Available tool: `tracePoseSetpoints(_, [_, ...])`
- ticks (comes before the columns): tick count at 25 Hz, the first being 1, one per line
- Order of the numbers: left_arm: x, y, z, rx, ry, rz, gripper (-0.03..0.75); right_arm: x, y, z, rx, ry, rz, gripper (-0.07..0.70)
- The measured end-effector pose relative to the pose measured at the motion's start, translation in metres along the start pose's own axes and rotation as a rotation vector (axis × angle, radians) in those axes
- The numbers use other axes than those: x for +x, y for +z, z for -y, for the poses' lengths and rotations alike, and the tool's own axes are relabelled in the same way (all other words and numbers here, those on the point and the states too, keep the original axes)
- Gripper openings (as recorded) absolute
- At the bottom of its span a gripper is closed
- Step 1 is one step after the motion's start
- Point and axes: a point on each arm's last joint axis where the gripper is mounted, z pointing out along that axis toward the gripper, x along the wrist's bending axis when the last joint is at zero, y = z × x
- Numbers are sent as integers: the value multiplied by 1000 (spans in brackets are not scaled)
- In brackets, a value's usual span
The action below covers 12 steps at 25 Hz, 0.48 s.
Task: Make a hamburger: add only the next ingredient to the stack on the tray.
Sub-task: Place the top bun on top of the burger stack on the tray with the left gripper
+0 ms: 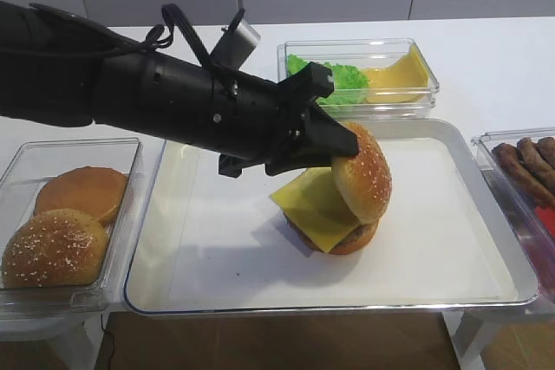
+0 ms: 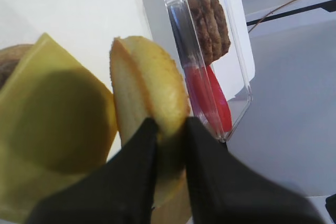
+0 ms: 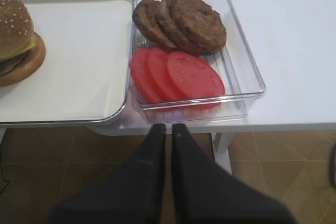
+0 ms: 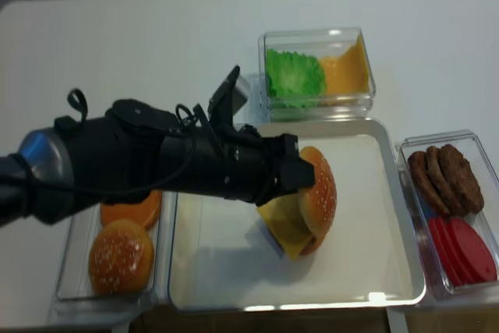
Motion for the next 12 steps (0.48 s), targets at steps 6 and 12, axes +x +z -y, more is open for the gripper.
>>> tracePoseSetpoints(6, [2, -5, -3, 21, -13, 29, 114, 0, 0, 0, 0, 0, 0, 27])
tracePoseSetpoints(12, [4, -12, -5, 48, -9, 51, 113, 0, 0, 0, 0, 0, 0, 27])
